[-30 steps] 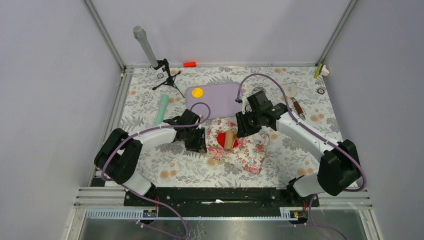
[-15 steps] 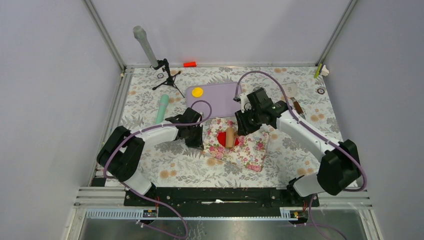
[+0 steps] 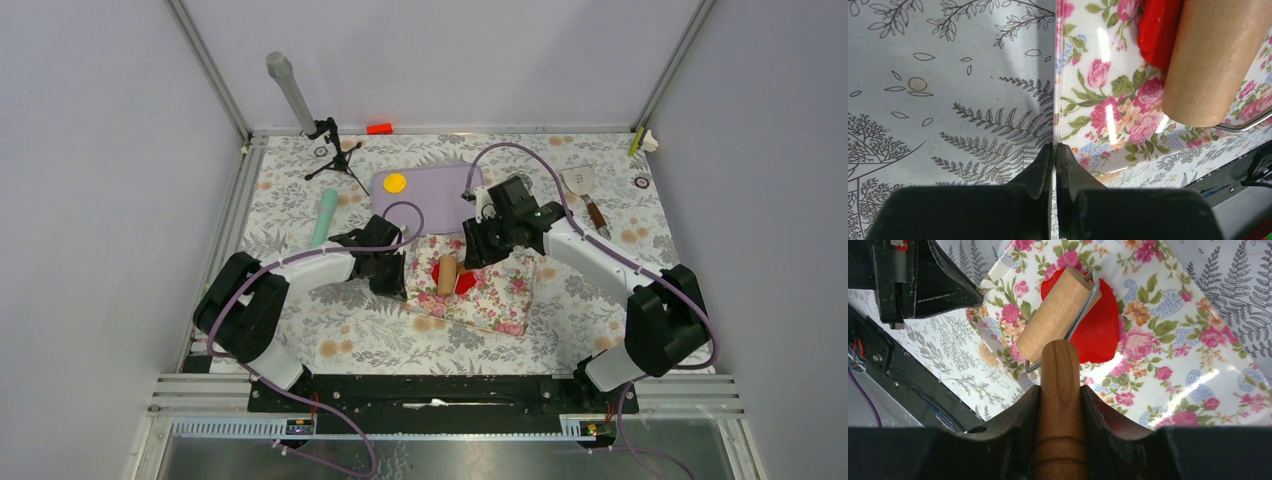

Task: Roll out the dumpling wrappers from the dough
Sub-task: Flatten out the dough on the work surface.

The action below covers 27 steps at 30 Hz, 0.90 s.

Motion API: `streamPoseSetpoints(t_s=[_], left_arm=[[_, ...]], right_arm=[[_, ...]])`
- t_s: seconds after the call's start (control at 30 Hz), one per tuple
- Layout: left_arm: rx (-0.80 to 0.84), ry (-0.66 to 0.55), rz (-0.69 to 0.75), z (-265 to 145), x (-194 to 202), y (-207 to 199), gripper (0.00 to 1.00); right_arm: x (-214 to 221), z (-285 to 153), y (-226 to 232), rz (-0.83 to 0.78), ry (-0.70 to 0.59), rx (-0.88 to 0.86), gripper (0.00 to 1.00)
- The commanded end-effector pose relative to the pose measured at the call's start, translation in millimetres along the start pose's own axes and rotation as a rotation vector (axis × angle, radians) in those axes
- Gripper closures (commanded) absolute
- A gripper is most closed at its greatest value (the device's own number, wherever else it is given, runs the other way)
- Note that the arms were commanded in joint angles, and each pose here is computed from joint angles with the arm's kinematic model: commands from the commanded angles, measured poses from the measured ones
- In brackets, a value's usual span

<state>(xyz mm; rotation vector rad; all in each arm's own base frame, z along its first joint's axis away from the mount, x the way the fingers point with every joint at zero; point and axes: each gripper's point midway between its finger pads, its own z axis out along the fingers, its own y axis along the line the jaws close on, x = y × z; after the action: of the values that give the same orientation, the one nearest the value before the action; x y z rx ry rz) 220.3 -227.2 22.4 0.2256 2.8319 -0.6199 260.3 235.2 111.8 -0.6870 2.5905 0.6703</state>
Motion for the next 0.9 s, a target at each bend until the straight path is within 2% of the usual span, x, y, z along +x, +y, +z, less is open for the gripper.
streamPoseSetpoints(t_s=[0.0, 0.13, 0.3, 0.67, 0.87], left_arm=[[0.042, -0.006, 0.015, 0.3, 2.0, -5.2, 1.00], [0.060, 0.009, 0.013, 0.4, 5.2, -7.8, 1.00], [0.101, 0.020, 0.020, -2.0, 7.8, -14.6, 1.00], [0.118, 0.052, 0.011, 0.3, 17.9, -14.3, 1.00], [0.106, 0.061, -0.008, -3.8, 24.3, -11.3, 1.00]], right_arm=[[-0.4, 20.2, -20.5, 0.027, -0.112, 0.077, 1.00], [6.2, 26.4, -36.0, 0.022, -0.148, 0.146, 1.00], [6.5, 35.2, -38.2, 0.072, -0.199, 0.147, 1.00], [13.7, 53.5, -29.3, 0.200, -0.165, 0.087, 1.00], [35.2, 40.0, -50.7, 0.237, -0.144, 0.223, 1.00]])
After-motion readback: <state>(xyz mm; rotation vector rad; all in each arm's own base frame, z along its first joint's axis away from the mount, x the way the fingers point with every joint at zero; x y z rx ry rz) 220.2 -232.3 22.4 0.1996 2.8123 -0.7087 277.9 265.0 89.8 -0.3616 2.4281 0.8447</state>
